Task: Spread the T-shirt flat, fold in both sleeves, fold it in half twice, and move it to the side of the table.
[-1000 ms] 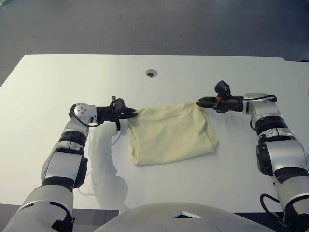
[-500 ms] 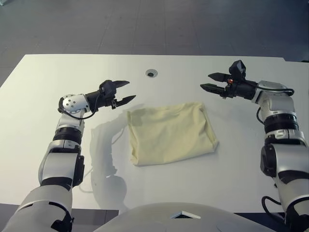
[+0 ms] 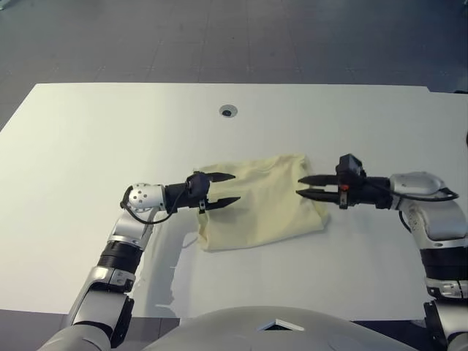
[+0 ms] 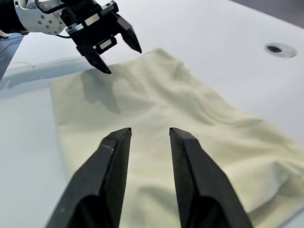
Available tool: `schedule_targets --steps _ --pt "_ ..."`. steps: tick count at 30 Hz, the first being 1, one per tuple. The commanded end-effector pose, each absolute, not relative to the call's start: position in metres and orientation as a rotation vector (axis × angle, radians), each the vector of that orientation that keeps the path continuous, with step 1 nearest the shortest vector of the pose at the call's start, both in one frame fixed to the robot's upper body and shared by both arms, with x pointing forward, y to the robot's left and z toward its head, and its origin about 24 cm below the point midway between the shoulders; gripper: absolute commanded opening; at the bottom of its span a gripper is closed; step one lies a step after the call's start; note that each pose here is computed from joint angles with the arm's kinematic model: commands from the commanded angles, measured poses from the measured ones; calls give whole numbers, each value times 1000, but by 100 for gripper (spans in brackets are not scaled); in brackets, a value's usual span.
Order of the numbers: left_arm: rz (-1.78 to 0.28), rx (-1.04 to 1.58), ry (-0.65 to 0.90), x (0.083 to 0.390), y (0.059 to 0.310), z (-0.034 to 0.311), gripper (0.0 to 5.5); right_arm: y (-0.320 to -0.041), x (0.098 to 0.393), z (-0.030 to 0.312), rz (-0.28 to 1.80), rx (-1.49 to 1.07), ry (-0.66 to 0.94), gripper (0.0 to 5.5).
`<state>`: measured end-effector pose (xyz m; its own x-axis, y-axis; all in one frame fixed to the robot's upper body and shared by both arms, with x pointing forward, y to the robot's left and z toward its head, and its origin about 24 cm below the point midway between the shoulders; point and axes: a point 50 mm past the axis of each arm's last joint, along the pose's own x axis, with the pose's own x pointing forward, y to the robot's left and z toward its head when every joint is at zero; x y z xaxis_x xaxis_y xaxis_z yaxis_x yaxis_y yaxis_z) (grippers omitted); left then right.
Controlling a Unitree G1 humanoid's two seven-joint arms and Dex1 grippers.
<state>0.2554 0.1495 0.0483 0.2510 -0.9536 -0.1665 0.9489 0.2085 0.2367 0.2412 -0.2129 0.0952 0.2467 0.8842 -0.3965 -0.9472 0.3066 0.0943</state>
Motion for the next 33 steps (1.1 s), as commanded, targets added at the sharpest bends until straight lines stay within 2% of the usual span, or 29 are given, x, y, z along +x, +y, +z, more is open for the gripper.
schedule_targets --steps 1,6,13,17,21,27,33 --pt "-1369 339 73 240 152 32 359 -217 227 85 1307 -200 508 67" --pt "-1359 384 140 237 163 22 435 -225 226 63 1251 -202 654 0" --pt "-1360 386 210 227 181 13 536 -254 217 58 1167 -197 782 0" --pt "-1349 391 221 225 186 10 536 -257 203 55 1217 -161 822 0" --pt "-1349 400 228 224 187 7 536 -252 197 61 1257 -121 795 0" --pt "-1356 399 180 225 185 13 536 -233 200 81 1308 -49 687 0" --pt "-1365 439 118 221 193 37 536 -243 214 109 1239 -107 574 0"
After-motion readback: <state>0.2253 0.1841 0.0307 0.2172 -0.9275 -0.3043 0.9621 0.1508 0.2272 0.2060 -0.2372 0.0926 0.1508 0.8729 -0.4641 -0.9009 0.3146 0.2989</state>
